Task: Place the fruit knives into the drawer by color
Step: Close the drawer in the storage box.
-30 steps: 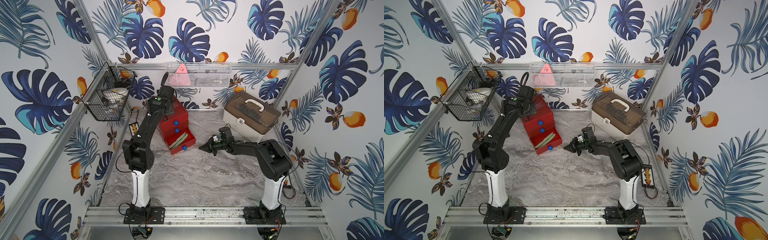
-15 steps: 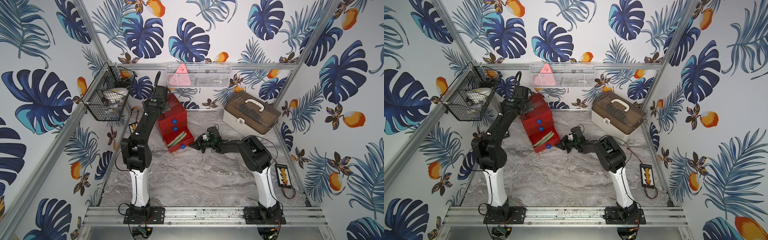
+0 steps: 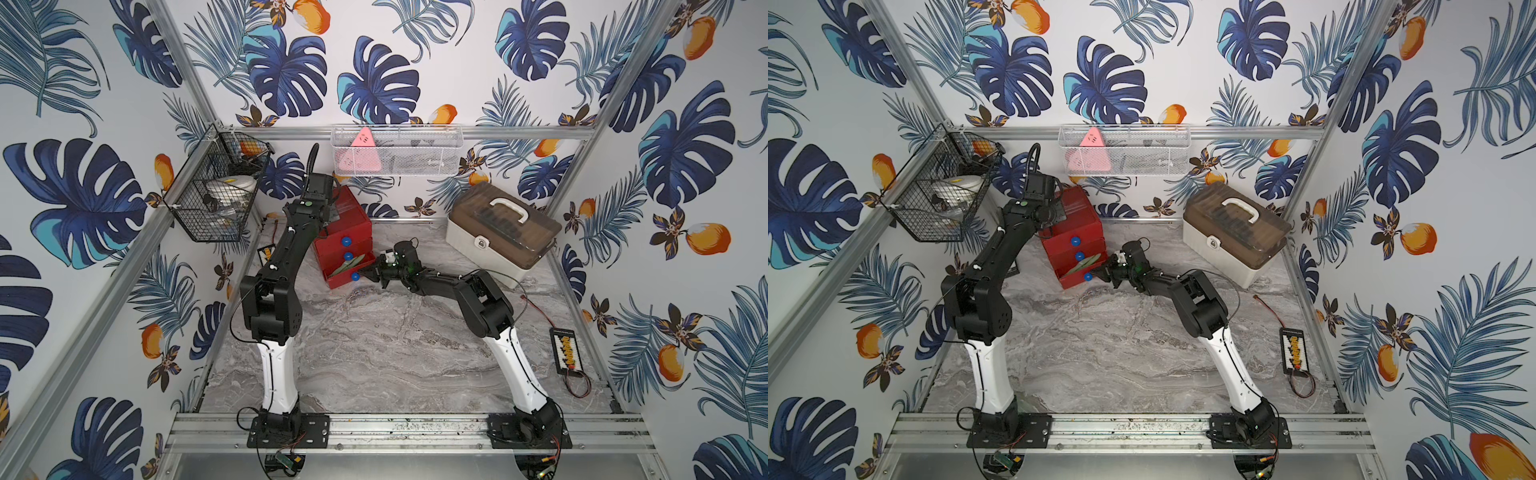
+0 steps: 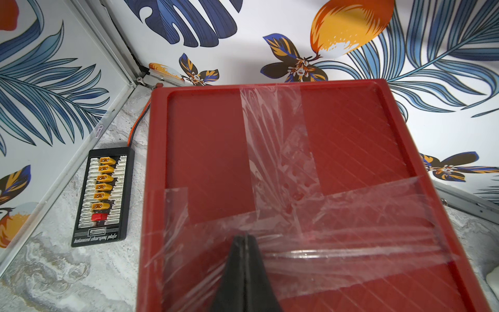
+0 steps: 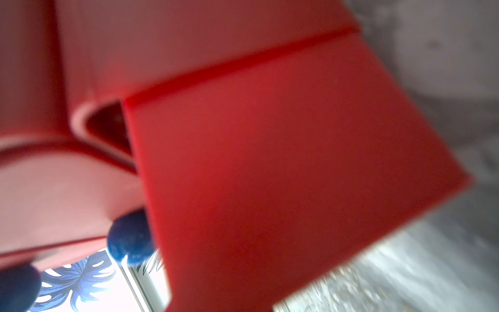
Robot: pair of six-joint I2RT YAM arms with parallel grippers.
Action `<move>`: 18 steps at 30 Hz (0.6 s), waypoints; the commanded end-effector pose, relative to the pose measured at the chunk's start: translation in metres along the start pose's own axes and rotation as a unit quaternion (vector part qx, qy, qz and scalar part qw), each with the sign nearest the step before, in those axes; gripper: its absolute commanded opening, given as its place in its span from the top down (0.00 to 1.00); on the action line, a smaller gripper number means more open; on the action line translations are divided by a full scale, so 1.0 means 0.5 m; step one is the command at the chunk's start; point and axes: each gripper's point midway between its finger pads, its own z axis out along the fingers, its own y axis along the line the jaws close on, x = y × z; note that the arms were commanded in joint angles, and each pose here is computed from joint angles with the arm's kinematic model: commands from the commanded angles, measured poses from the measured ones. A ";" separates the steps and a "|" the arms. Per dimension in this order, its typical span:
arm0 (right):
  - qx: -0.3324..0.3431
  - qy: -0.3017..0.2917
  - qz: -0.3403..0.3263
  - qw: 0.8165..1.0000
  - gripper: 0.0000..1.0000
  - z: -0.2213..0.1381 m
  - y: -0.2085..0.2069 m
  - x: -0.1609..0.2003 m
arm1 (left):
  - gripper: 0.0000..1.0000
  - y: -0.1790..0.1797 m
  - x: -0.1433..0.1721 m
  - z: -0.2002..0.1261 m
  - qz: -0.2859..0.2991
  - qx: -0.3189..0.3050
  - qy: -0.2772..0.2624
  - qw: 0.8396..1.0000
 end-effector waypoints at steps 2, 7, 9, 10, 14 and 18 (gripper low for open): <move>-0.005 -0.017 0.007 1.000 0.99 0.028 -0.005 -0.032 | 1.00 0.027 0.164 0.017 0.035 -0.010 0.156 0.987; -0.015 -0.021 -0.008 1.000 0.96 0.057 0.019 -0.059 | 1.00 0.026 0.174 0.010 0.034 -0.003 0.162 0.986; -0.021 -0.021 -0.014 0.999 0.95 0.066 0.030 -0.071 | 1.00 0.022 0.180 0.002 0.038 0.001 0.165 0.986; -0.026 -0.020 -0.014 0.999 0.95 0.069 0.035 -0.073 | 1.00 0.022 0.181 -0.005 0.041 -0.001 0.164 0.986; -0.039 -0.019 -0.010 0.999 0.91 0.049 0.045 -0.057 | 1.00 0.018 0.178 -0.044 0.048 0.004 0.157 0.986; -0.045 -0.004 -0.022 0.999 0.35 -0.002 0.070 -0.003 | 1.00 0.003 0.162 -0.105 0.052 0.017 0.136 0.989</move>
